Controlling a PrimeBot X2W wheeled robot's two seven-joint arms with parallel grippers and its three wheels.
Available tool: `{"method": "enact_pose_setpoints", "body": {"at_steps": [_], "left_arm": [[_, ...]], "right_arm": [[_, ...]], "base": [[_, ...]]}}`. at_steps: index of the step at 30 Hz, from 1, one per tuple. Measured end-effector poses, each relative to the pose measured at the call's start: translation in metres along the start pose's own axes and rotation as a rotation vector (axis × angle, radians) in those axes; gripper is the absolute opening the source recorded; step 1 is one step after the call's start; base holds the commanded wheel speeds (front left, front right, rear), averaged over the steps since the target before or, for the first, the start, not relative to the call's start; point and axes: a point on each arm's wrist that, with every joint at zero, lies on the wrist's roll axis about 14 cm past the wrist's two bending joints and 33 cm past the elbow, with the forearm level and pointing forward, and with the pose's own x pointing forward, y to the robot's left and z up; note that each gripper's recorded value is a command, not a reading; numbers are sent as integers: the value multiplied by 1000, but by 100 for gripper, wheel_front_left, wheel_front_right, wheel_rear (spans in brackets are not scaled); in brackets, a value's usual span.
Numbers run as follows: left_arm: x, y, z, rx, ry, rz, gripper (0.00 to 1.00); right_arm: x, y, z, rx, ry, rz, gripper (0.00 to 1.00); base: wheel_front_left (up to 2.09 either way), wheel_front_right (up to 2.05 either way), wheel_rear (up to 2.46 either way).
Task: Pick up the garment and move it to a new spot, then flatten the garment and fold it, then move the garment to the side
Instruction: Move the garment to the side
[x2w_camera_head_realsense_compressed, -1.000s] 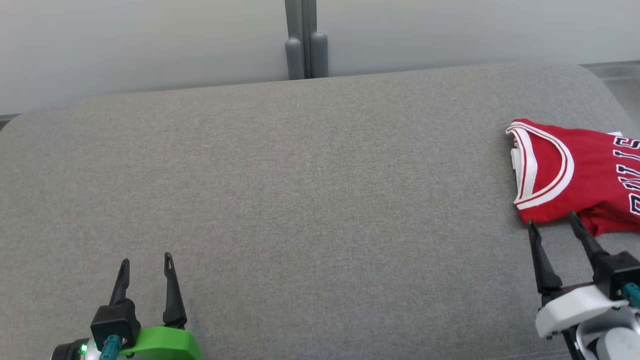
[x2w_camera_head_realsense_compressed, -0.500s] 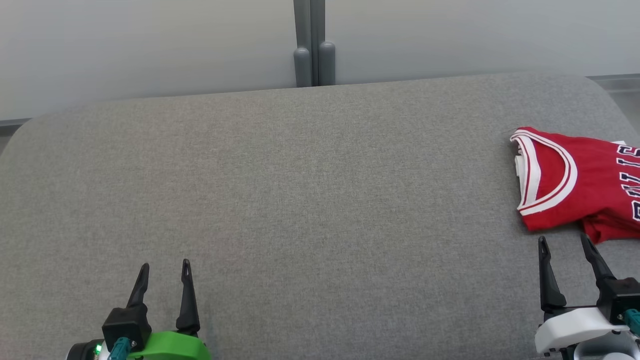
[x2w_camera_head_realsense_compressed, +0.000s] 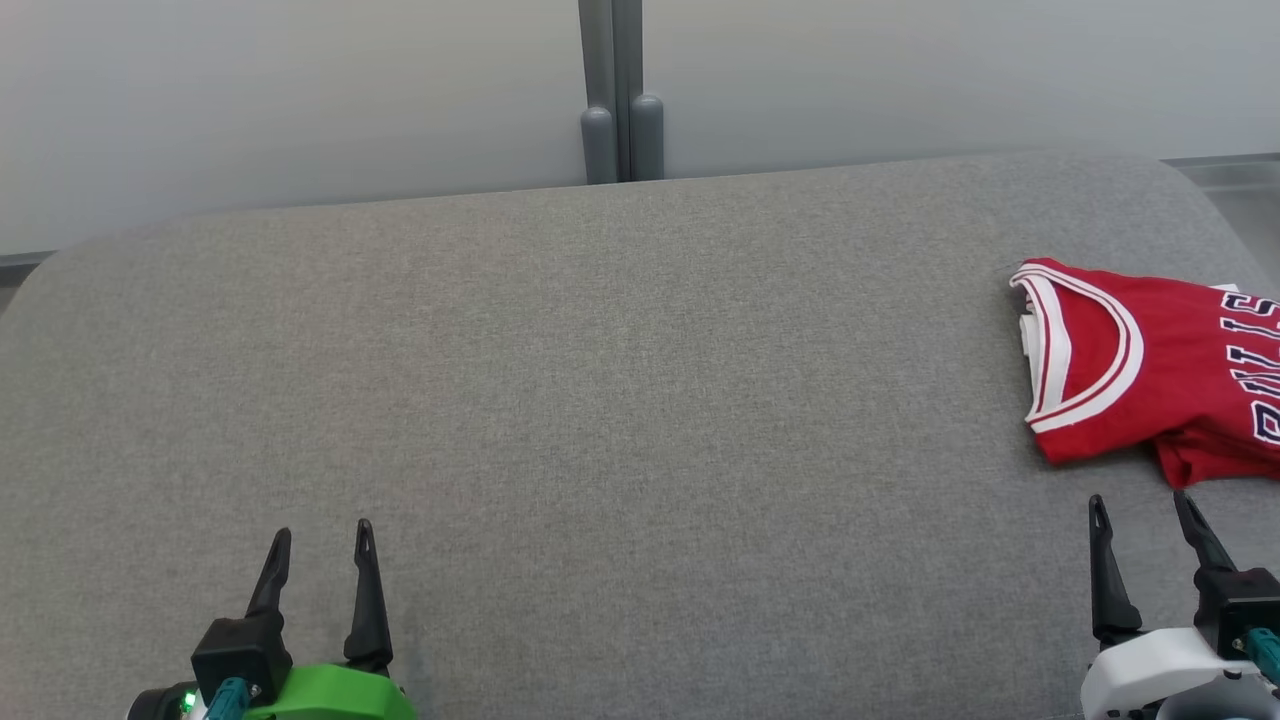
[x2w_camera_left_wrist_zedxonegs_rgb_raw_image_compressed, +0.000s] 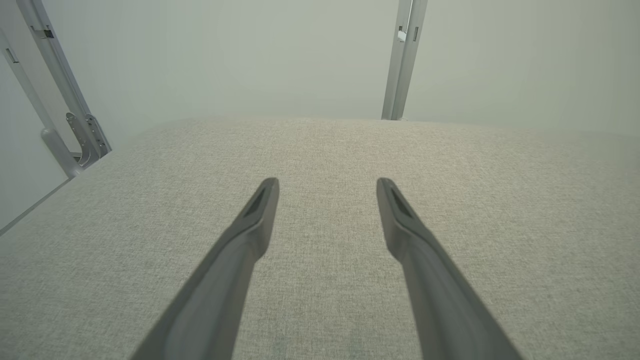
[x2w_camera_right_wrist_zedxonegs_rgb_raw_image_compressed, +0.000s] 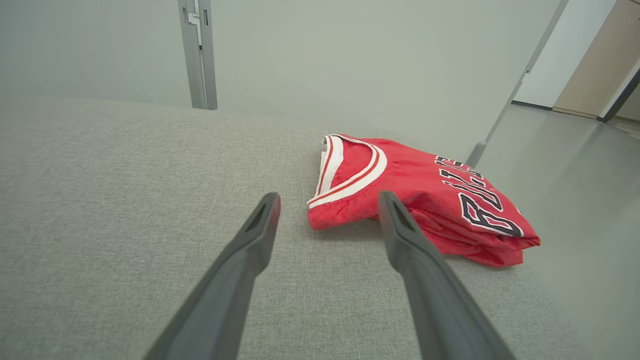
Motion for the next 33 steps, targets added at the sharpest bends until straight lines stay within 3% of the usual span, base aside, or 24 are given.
{"method": "enact_pose_setpoints", "body": {"at_steps": [11,33], "left_arm": [[5,-6,-3,-8,9,-20,100],[1,-4,-7,-19,22,-10,100]], "right_arm": [[-3,-13,-10,-2,33,-50,100],[-6,-7,-16,6,52,-38,100]], "base": [[0,0,0],[0,0,0]]}}
